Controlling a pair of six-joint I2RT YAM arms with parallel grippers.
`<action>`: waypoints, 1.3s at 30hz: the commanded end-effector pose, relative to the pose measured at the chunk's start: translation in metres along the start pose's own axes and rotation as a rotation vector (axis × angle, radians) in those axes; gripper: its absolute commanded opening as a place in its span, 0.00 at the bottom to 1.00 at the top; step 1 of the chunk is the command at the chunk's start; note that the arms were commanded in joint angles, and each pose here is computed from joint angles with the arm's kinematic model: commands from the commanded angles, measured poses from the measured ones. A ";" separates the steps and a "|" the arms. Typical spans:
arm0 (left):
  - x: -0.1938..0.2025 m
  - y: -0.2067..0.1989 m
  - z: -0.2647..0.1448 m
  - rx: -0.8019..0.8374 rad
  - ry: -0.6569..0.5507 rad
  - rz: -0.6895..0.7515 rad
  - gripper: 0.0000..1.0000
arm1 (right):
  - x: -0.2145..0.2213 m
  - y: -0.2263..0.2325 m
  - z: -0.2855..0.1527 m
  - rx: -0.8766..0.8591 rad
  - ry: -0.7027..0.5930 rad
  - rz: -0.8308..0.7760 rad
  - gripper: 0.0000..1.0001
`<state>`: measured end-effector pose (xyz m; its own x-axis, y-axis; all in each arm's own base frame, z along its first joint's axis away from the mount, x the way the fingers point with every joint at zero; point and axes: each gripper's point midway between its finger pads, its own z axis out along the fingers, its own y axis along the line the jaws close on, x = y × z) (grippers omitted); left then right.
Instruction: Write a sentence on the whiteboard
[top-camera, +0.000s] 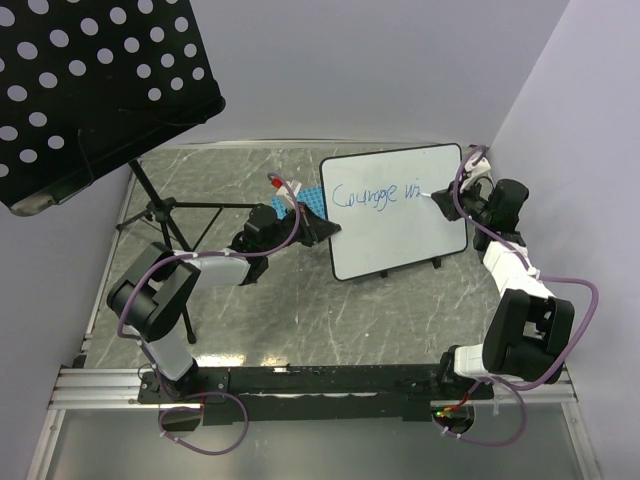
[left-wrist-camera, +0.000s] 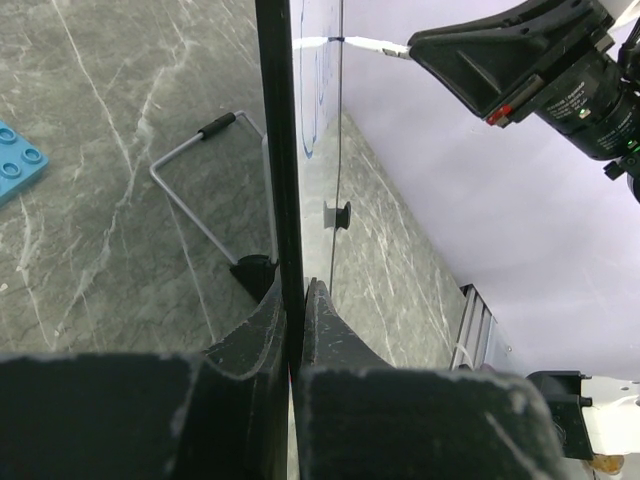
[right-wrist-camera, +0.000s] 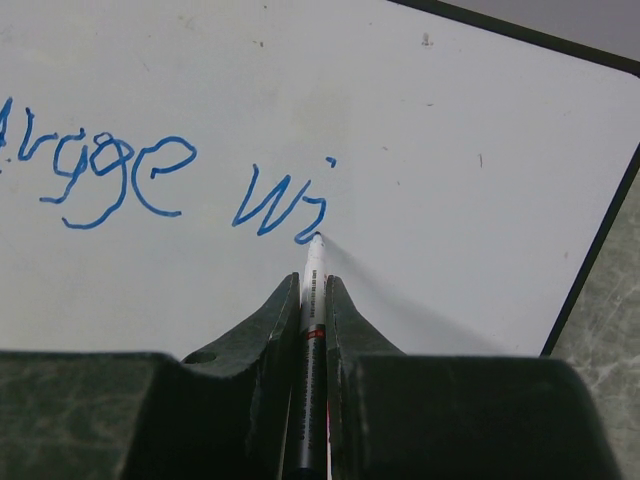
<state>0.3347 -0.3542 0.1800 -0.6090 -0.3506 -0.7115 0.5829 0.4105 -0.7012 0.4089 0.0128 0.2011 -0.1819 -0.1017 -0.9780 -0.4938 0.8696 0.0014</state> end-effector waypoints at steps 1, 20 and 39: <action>-0.005 -0.016 0.002 0.081 -0.009 0.117 0.01 | -0.026 -0.012 0.004 0.031 -0.048 -0.036 0.00; -0.004 -0.017 -0.001 0.079 -0.012 0.121 0.01 | -0.052 -0.022 0.002 0.047 -0.106 -0.039 0.00; -0.004 -0.016 0.000 0.079 -0.010 0.117 0.01 | -0.045 -0.026 0.010 0.029 -0.100 -0.023 0.00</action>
<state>0.3343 -0.3543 0.1803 -0.6030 -0.3458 -0.7189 0.5919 0.4102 -0.6938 0.4269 0.0019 0.2188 -0.1625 -0.0614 -0.9848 -0.4577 0.8889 0.0201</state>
